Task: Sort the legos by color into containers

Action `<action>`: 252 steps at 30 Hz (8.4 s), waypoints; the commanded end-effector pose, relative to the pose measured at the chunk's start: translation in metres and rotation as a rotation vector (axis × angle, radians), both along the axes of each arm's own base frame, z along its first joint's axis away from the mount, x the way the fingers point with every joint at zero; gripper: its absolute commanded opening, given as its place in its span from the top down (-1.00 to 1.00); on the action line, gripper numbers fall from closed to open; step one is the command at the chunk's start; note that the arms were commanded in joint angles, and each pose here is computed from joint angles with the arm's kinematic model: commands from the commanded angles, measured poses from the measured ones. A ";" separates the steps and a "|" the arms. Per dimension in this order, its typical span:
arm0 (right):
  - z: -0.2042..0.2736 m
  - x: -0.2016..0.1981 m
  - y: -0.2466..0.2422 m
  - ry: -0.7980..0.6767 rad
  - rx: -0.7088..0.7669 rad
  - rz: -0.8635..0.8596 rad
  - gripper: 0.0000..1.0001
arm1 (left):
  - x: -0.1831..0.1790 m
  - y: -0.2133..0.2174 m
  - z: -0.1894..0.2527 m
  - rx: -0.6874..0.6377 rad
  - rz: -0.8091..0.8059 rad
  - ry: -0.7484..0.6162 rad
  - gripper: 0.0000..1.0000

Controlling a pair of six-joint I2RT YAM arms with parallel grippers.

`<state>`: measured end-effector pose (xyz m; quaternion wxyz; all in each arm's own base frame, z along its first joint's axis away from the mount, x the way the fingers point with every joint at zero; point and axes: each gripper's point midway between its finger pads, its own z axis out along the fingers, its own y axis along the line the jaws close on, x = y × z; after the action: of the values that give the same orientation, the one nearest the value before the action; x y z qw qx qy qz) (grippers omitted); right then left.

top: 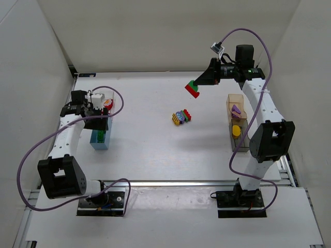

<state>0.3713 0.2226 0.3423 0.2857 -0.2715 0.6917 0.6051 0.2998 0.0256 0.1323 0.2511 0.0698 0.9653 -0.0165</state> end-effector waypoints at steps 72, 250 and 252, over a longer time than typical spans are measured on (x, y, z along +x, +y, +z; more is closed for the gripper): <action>0.021 -0.064 0.152 -0.020 0.082 0.407 1.00 | 0.012 -0.265 0.210 -1.171 -0.906 -0.360 0.52; -0.080 -0.042 -0.151 -0.117 -0.778 -0.645 -0.98 | 0.103 -0.361 -0.001 -0.222 -0.879 -0.215 -0.99; -0.082 -0.046 -0.153 -0.100 -0.765 -0.648 -0.98 | 0.103 -0.370 -0.010 -0.210 -0.916 -0.198 -0.99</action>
<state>0.3360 0.0678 0.2503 0.3627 -0.1637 0.9042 0.1549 0.3953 -0.3321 0.1139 0.3004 0.4356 0.8230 -0.2066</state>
